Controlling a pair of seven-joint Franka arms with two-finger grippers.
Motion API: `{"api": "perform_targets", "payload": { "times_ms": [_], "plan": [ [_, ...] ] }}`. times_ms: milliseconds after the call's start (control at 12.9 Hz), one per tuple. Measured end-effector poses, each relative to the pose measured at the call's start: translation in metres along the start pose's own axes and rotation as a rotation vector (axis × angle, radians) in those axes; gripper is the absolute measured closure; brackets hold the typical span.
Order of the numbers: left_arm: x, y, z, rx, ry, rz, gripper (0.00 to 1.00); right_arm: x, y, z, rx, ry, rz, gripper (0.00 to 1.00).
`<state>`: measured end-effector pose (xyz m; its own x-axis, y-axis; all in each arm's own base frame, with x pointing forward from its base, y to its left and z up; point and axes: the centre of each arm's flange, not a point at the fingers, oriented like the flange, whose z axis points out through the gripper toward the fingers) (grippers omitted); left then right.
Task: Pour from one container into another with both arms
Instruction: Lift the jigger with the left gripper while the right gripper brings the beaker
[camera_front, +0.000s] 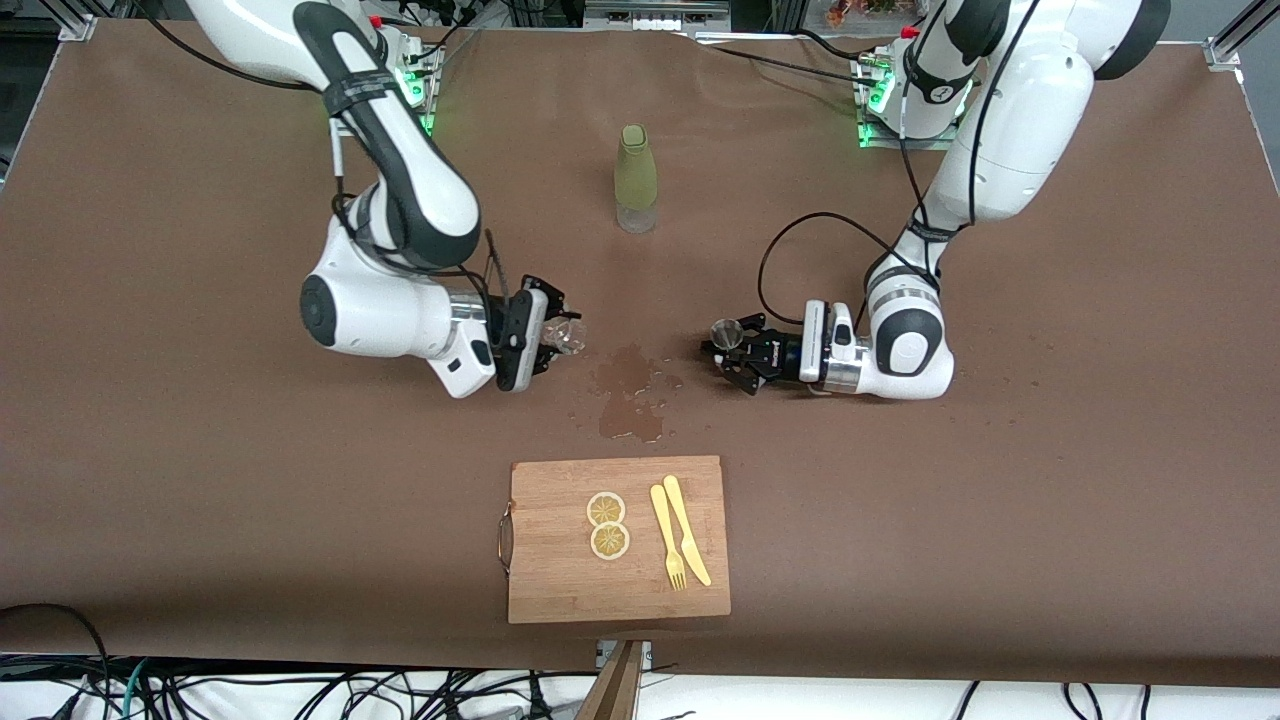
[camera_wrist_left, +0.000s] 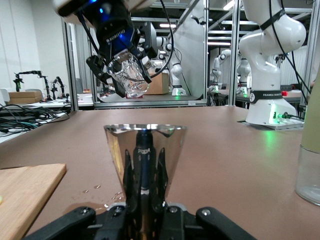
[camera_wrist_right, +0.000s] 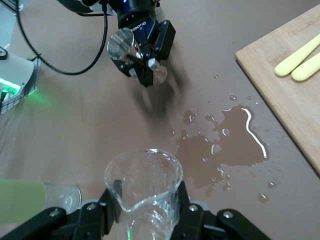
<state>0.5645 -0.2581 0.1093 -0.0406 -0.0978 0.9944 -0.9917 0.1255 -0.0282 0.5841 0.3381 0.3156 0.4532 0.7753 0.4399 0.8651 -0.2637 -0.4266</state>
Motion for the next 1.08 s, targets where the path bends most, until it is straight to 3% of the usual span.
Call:
{"api": "perform_targets", "payload": {
  "times_ms": [695,1082],
  "plan": [
    [-0.004,0.015,0.069,-0.06,-0.004,0.003,0.91,0.029,-0.055,0.065,-0.067,-0.172,0.124,0.51],
    [-0.012,0.009,0.085,-0.047,-0.006,0.008,0.91,0.037,-0.079,0.091,-0.103,-0.244,0.159,0.51]
  ]
}}
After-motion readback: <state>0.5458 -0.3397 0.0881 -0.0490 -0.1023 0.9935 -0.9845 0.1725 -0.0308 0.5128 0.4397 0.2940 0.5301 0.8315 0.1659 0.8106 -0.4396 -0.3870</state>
